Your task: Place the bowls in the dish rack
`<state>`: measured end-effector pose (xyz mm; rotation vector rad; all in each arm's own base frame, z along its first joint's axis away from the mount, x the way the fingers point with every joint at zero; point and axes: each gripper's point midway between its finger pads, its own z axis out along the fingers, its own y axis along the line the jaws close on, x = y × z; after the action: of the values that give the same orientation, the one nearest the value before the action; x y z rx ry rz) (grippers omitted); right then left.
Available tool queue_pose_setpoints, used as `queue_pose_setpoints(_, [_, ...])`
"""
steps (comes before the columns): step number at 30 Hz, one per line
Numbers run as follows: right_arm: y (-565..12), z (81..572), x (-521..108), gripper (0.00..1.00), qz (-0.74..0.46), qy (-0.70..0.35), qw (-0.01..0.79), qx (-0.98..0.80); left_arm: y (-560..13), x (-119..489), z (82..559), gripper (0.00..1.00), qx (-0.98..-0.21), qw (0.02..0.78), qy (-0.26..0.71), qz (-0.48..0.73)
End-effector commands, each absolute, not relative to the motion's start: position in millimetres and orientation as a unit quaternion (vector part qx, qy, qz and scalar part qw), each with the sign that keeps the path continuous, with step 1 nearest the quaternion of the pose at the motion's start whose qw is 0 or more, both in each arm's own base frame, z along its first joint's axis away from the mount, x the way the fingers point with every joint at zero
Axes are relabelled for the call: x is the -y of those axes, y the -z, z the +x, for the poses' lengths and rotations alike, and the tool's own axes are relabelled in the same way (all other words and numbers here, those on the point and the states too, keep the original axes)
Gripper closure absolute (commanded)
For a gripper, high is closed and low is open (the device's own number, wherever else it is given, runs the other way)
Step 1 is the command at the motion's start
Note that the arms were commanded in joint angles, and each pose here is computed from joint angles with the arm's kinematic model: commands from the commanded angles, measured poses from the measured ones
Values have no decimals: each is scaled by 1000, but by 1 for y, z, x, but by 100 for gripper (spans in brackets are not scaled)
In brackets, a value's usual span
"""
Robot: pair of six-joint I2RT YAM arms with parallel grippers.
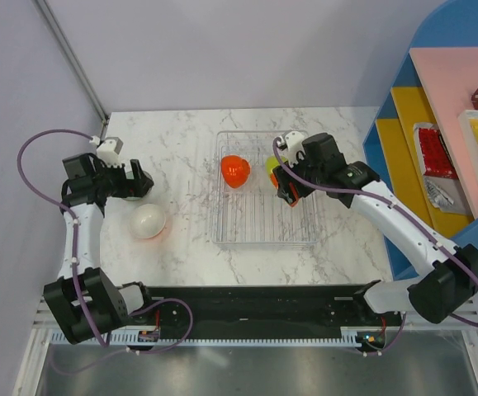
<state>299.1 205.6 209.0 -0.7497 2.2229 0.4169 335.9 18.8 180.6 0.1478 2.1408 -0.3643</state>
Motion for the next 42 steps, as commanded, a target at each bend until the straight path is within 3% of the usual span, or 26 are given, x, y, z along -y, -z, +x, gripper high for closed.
queue_pose_setpoints(1, [-225, 318, -187, 100, -317, -60, 404, -856, -187, -31, 332, 0, -861, 484, 145, 63])
queue_pose_setpoints(25, [-161, 332, -193, 100, -409, 141, 336, -837, -186, -45, 327, 0, -857, 485, 172, 40])
queue_pose_setpoints(42, [-125, 343, -208, 100, -428, 171, 297, -837, -188, -46, 324, 0, -851, 490, 189, 38])
